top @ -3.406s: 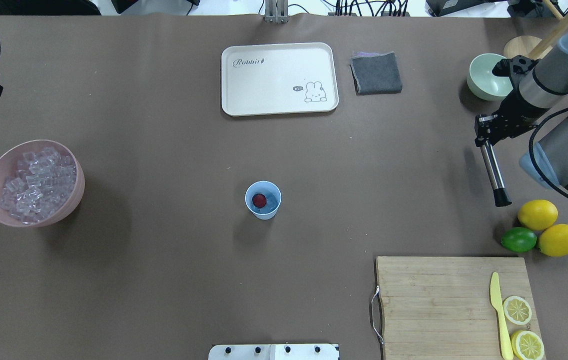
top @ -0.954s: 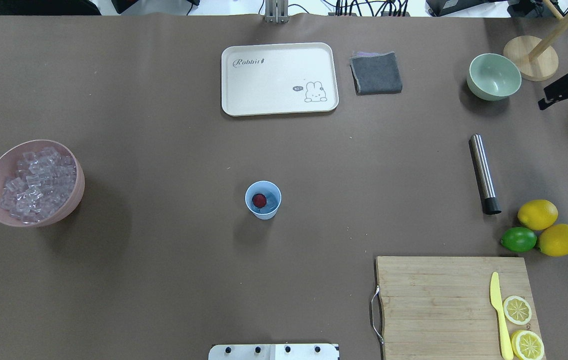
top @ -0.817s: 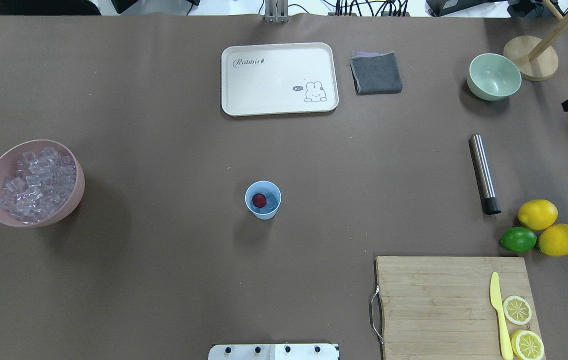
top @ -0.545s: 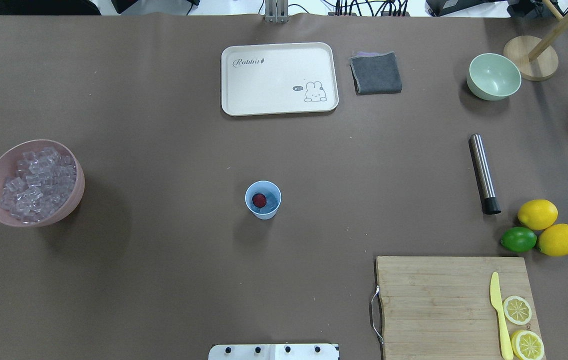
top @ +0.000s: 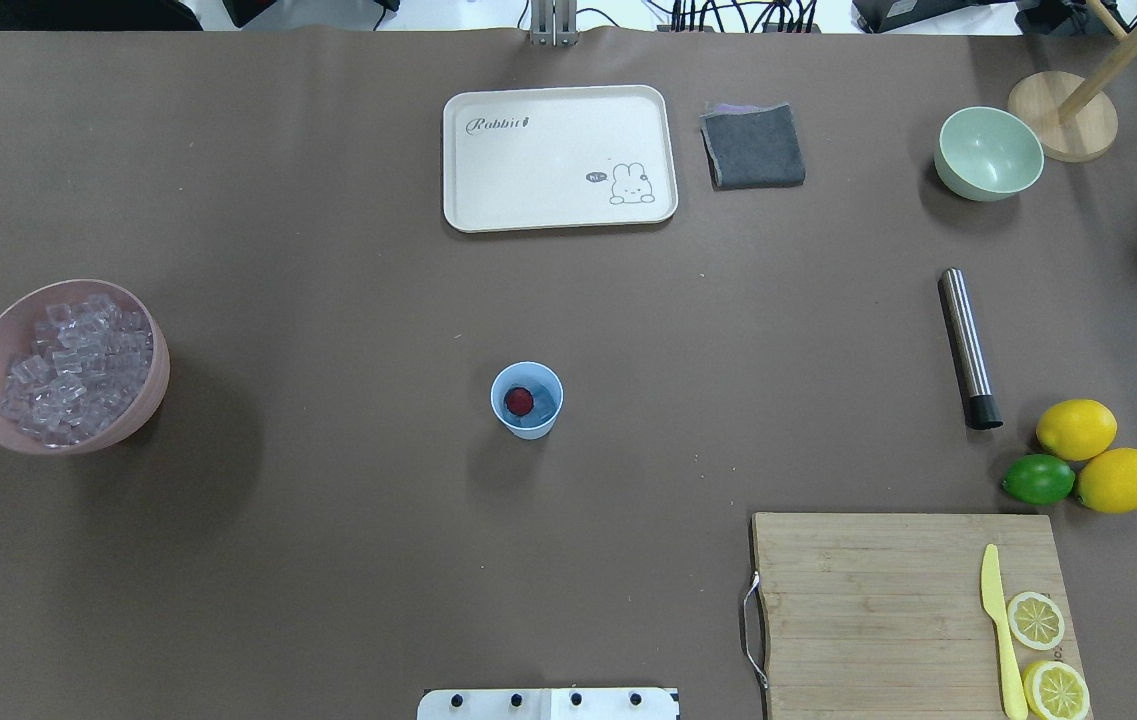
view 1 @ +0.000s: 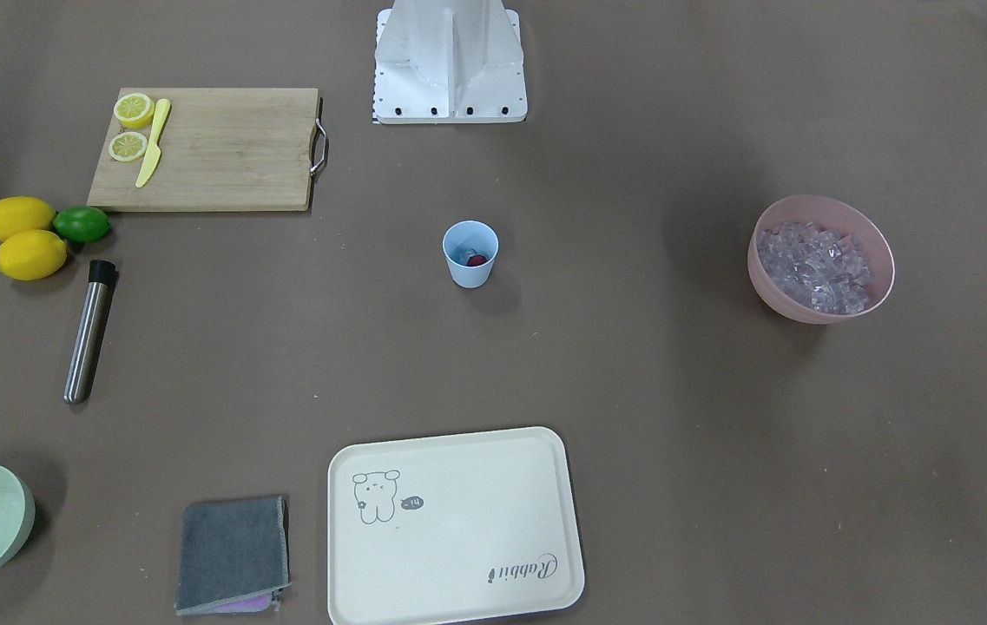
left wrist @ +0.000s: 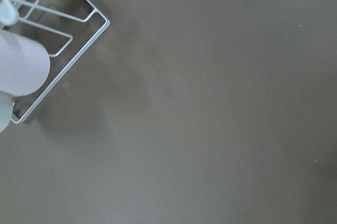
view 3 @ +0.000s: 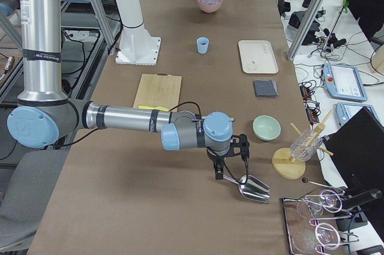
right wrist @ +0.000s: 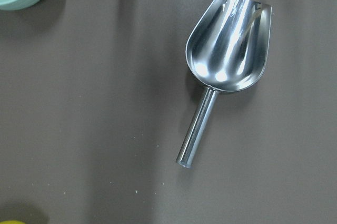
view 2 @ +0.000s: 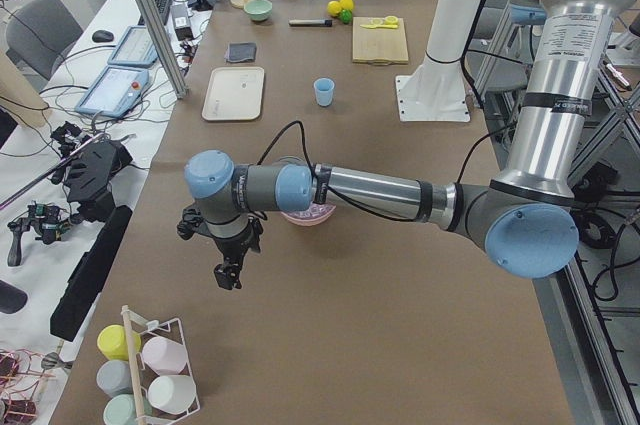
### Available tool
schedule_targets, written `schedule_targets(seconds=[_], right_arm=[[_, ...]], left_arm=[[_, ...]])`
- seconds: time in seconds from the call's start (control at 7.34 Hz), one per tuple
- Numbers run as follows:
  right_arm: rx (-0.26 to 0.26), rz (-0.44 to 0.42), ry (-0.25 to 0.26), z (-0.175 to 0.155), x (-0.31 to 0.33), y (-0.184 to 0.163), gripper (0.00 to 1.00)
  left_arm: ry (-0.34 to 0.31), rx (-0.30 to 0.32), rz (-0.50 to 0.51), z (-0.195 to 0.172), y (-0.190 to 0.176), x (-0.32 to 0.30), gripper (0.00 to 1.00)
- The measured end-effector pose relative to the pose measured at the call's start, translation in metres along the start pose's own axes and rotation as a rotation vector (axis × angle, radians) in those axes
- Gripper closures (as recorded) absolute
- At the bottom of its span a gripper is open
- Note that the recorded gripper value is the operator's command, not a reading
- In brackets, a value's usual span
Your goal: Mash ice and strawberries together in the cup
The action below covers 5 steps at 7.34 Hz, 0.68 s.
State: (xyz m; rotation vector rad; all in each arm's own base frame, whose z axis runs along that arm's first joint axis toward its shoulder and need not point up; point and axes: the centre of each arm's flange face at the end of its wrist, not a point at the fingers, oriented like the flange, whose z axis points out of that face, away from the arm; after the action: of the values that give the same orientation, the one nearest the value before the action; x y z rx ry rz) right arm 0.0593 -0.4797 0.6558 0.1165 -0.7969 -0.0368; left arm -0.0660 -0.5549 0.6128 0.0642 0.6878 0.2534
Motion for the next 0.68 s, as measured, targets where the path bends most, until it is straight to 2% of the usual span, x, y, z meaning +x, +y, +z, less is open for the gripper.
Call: schedule_targets(seconds=[0.41,0.68], right_arm=[[-0.131,-0.102,0.103,-0.042,-0.004,-0.034,0.00],[-0.162,-0.127,0.120,-0.059,-0.005,-0.036,0.00]], left_arm=[[0.019,-0.039,-0.106,-0.005,0.012,-0.012,0.03],[0.040,-0.029,-0.122,-0.011,0.017,-0.013,0.03]])
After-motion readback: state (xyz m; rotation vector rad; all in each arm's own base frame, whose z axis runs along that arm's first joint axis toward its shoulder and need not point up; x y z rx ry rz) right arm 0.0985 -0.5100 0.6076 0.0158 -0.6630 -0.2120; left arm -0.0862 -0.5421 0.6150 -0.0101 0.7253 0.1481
